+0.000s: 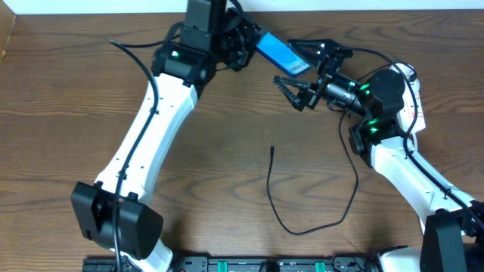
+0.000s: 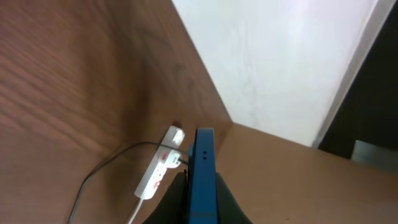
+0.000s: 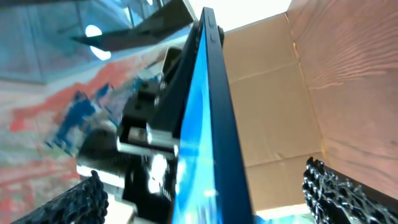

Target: Plug charger to phone and switch on socket

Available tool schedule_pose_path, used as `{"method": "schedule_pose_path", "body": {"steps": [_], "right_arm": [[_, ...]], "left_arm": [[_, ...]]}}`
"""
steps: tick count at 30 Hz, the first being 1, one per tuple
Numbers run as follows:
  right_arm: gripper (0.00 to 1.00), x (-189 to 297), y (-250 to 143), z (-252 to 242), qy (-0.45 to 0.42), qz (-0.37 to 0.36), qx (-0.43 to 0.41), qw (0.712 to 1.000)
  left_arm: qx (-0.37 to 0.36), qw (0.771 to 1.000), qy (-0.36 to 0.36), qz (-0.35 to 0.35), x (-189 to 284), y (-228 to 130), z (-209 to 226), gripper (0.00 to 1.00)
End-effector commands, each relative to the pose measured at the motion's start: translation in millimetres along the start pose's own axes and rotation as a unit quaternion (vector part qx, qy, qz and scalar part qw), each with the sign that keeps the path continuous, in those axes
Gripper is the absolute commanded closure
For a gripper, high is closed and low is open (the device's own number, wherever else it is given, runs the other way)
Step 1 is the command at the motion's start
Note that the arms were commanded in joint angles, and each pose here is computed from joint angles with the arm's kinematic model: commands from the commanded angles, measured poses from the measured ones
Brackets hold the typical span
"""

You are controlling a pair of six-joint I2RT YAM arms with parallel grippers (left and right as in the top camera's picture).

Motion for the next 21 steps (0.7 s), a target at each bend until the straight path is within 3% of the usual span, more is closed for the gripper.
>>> {"method": "schedule_pose_path", "body": {"steps": [1,5,7,10,15,21], "right_arm": [[0.01,0.9,-8.8,5.4,-0.008,0.027,0.09,0.996],[0.01,3.4,-7.6,-1.2,-0.029,0.042,0.166,0.985],[0.01,4.0,-7.3,-5.6,-0.039,0.052,0.217,0.974],[0.01,4.3,-5.7,-10.9,-0.05,0.057,0.263,0.962],[0.01,4.1,-4.2,-15.3,-0.058,0.059,0.294,0.952],[0.01,0.7,2.0,-19.0,-0.066,0.021,0.273,0.959]], "left_arm": [[0.005,0.999,-0.034,0.021,17.1,21.4,1.0,0.93],[-0.113,0.989,-0.078,0.057,34.9,39.8,7.9,0.93],[-0.189,0.971,-0.118,0.091,45.9,42.2,10.3,0.93],[-0.249,0.942,-0.177,0.137,62.5,42.3,14.9,0.93],[-0.256,0.924,-0.222,0.177,87.9,48.1,33.1,0.92],[-0.226,0.94,-0.198,0.165,108.4,65.0,61.7,0.93]]}}
Point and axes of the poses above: each gripper's point midway between its finger pads, its own x axis back along the fingers, its own z axis along the line the jaws close on, y = z × x, the point moved 7 cm from there along x, back along the fingers, and after that the axes turned 14 degrees about -x, right-handed, at the moved point
